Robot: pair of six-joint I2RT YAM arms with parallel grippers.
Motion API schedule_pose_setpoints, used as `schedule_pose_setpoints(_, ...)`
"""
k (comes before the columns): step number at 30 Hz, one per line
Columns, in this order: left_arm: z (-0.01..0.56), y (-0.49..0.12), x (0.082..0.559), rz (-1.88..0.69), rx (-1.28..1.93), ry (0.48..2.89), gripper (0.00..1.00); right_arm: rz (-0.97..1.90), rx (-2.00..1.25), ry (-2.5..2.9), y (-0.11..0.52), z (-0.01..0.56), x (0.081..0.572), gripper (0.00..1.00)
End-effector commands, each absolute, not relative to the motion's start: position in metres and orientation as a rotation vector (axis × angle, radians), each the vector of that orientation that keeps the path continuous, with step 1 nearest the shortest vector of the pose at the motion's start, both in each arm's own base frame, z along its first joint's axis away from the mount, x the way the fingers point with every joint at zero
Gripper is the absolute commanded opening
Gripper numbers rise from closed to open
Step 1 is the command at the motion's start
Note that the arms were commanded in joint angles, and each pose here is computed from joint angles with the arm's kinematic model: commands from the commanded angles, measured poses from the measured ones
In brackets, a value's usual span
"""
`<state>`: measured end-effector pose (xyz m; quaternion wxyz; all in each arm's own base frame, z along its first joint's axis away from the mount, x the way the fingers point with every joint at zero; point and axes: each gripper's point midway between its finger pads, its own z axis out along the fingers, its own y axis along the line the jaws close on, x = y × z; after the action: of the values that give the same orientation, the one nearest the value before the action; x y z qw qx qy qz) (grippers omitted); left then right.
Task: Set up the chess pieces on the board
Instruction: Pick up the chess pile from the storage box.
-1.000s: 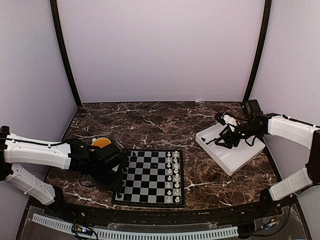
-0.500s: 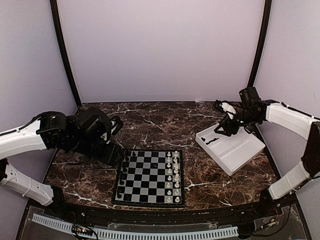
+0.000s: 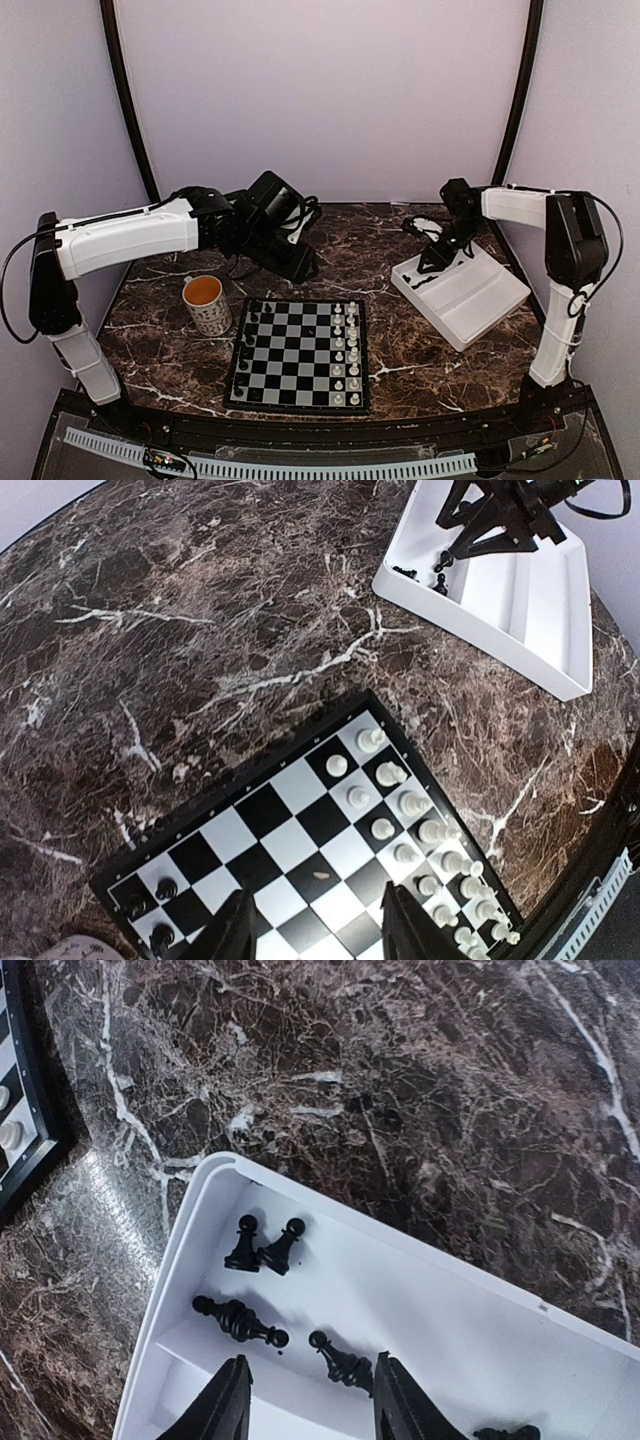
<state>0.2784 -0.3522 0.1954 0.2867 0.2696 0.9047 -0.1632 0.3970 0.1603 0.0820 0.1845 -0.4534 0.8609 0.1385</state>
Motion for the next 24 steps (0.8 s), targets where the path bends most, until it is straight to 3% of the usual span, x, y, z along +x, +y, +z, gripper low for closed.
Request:
schedule_pose_setpoints(1,0.217,-0.374,0.294,-0.568,0.795,2.371,0.45,0.412,-1.340,2.448,0.177,0.074,0.394,0.44)
schedule_pose_setpoints(13,0.201,-0.376,0.322,-0.578,0.742,2.455,0.45,0.372,-1.347,2.481,0.196,0.049,0.410,0.49)
schedule_pose_setpoints(24,0.195,-0.374,0.325,-0.581,0.731,2.481,0.45,0.323,-1.357,2.522,0.199,0.035,0.405,0.40)
